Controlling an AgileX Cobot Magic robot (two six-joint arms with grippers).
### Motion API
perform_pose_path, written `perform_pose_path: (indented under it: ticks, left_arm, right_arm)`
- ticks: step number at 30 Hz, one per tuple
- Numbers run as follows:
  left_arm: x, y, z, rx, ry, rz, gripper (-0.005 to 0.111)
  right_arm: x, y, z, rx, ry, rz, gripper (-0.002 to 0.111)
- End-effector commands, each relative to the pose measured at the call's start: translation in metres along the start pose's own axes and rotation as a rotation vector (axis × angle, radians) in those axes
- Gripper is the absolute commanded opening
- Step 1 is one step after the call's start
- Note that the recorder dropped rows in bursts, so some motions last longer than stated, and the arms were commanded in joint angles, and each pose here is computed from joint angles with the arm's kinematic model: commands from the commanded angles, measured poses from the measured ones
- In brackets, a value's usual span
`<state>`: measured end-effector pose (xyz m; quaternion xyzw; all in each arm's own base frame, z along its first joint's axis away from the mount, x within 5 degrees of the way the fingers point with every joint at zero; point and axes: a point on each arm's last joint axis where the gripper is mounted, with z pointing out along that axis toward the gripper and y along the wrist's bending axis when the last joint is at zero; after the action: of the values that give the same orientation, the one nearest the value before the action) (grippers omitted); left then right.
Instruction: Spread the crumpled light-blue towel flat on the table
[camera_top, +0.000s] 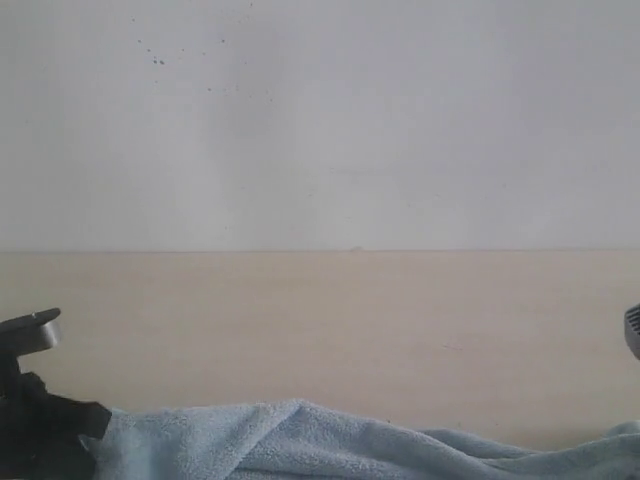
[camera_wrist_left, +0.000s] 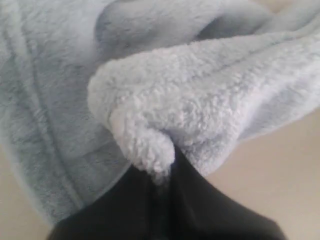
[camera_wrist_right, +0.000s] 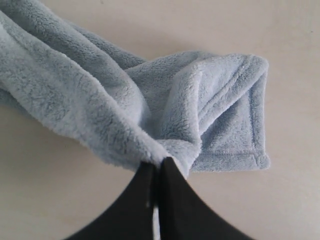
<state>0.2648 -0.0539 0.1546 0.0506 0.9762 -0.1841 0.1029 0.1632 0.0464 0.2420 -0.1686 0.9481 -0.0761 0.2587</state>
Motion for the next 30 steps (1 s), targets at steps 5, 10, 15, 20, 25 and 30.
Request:
perform_pose_path:
  ticks: [5,10,15,20,25,30]
  left_arm:
    - [0.007,-0.065,-0.095,0.332,-0.307,0.308,0.004]
    - [0.042,-0.074,-0.155,0.163,-0.628,0.38,0.004]
    - [0.088,-0.081,-0.193,0.091,-0.887,0.44,0.004]
    - [0.132,-0.088,-0.231,0.047,-1.181,0.481,0.004]
    - [0.14,-0.079,-0.254,-0.153,-1.406,0.48,0.004]
    - [0.093,-0.059,-0.21,-0.213,-1.193,0.405,0.004]
  right_arm:
    - [-0.008,-0.01,-0.018,0.062,-0.102,0.002,0.0]
    - [0.0,-0.021,-0.046,0.096,-0.238,0.016,0.0]
    - [0.021,-0.036,-0.086,0.151,-0.393,0.084,0.0]
    - [0.05,-0.058,-0.146,0.228,-0.541,0.116,0.0]
    - [0.054,-0.074,-0.19,0.36,-0.807,0.094,0.0]
    - [0.013,-0.065,-0.145,0.402,-0.622,-0.057,0.0]
